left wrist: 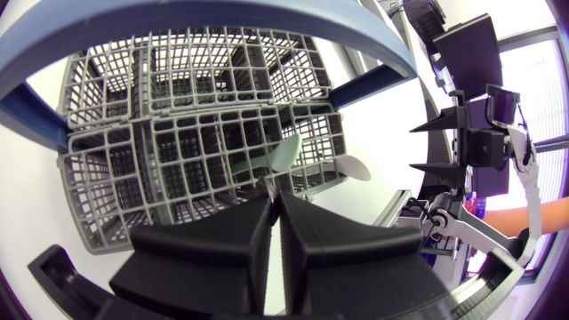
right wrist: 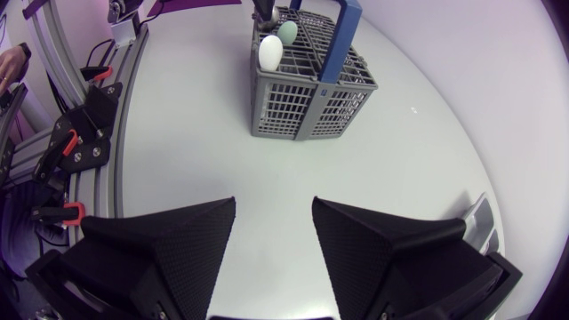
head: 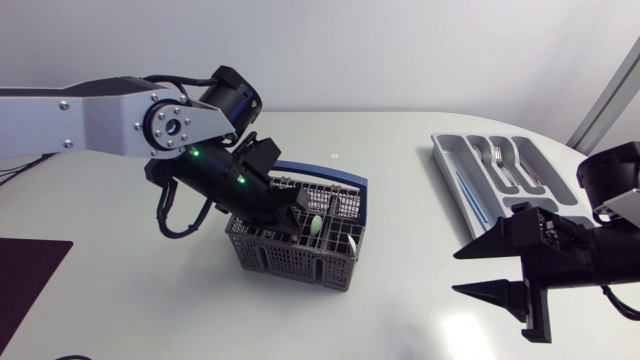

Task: Unload the cutlery basket into the drawer organizer.

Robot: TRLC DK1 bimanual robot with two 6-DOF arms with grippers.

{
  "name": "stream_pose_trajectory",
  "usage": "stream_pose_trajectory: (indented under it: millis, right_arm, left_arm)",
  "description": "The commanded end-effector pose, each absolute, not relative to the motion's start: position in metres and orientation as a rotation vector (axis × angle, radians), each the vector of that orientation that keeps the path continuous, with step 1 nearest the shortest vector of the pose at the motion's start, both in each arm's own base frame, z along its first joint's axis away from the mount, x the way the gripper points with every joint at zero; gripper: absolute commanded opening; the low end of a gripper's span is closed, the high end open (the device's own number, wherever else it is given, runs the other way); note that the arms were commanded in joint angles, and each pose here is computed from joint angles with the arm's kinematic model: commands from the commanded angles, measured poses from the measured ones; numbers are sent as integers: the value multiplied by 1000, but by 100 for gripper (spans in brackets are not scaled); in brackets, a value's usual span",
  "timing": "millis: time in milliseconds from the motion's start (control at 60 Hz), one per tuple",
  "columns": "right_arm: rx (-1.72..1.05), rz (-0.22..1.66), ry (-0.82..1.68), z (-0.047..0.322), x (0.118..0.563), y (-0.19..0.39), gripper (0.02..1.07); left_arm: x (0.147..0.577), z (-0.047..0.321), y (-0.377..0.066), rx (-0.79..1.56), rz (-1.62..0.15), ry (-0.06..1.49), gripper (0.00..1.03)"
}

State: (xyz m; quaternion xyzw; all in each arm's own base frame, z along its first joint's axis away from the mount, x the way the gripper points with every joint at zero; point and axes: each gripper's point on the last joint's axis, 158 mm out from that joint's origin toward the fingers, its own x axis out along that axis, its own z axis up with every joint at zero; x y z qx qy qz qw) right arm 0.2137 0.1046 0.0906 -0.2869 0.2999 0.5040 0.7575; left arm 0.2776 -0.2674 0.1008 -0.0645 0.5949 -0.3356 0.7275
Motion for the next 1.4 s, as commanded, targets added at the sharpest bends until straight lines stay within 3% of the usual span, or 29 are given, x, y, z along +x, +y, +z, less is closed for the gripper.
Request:
stream_pose_trajectory:
  millis: [0, 483, 1383]
  right_arm:
    - [-605, 1112, 669, 85, 207, 108, 66]
    - [-608, 1133, 676, 82, 203, 113, 66]
    - [-596, 1190, 667, 82, 185, 149, 66]
  left_arm:
    - [276, 94, -256, -148, -712, 1322, 4]
    - [277, 93, -239, -184, -687, 1316, 4]
    - [266, 113, -257, -256, -693, 1283, 5]
